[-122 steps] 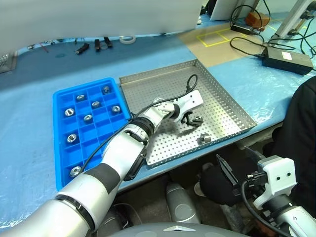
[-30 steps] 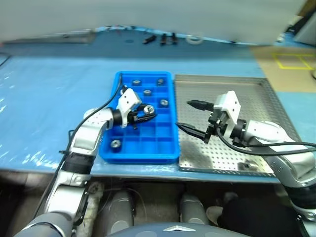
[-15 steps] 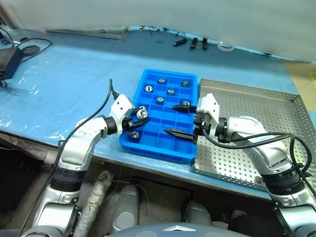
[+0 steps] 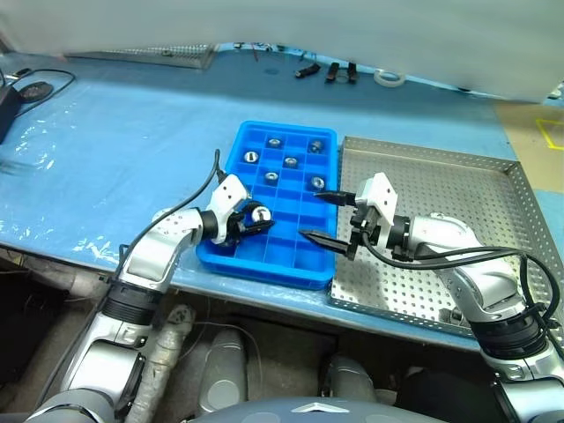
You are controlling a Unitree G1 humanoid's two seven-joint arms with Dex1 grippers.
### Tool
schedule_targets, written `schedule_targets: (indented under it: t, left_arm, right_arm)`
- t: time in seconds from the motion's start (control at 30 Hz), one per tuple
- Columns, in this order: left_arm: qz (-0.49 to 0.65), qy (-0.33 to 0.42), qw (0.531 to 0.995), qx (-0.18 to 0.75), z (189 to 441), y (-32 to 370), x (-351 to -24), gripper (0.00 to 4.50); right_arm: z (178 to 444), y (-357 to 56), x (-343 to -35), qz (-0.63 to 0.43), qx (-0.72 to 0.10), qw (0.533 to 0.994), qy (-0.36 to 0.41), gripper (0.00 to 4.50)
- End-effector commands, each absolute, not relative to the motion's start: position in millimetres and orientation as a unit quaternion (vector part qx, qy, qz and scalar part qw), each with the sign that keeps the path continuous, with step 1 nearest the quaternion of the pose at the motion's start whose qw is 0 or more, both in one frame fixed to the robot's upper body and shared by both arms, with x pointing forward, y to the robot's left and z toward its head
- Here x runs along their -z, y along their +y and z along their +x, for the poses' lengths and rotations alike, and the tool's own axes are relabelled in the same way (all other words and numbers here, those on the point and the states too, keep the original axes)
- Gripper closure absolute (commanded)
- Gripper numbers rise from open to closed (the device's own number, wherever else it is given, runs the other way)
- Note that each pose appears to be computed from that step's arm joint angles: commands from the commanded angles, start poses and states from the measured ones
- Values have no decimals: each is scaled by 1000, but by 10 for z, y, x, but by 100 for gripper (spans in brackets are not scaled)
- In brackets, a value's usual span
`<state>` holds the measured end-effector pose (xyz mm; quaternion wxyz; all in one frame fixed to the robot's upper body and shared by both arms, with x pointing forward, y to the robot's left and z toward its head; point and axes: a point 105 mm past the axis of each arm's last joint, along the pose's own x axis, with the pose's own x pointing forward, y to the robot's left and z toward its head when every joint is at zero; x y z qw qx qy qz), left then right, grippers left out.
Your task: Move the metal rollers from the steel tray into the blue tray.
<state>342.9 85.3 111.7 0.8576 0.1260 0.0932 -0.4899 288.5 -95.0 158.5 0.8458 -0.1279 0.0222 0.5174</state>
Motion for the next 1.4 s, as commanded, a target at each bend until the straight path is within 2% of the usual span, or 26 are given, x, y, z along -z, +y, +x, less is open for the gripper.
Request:
schedule_targets:
  t: [0.03,0.07,0.3,0.43,0.57,0.7,0.93,1.2,1.4]
  left_arm:
    - [154,89,864,470,3535,922,-1153,46]
    - [152,85,861,478,3523,905,-1184,14]
    - [93,31,830,550,3421,773,-1651,14]
    - [64,20,782,619,3266,632,-1859,14]
    - [52,-7,764,643,3324,431,-2046,14]
    - [46,-21,756,652,3382,228,-2084,14]
    - [57,-19,743,667,3364,105,-2009,14]
    - [57,-13,739,671,3359,106,-1976,14]
    - [55,-9,738,672,3339,91,-1952,14]
  right_arm:
    - [2860,-934,-1697,-135,-515,847,-4,0]
    - [2866,-934,-1700,-135,-512,848,-5,0]
    - [2823,-1132,-1689,-143,-475,868,4,0]
    - [2797,-1497,-1714,-166,-431,887,23,0]
    - [2889,-1957,-1841,-165,-353,920,25,0]
    - [3008,-2244,-1820,-162,-274,948,24,0]
    - [3126,-2511,-1400,-118,-157,978,76,0]
    - [3093,-2490,-1198,-109,-142,979,96,0]
    - [3183,-2501,-966,-92,-106,982,124,0]
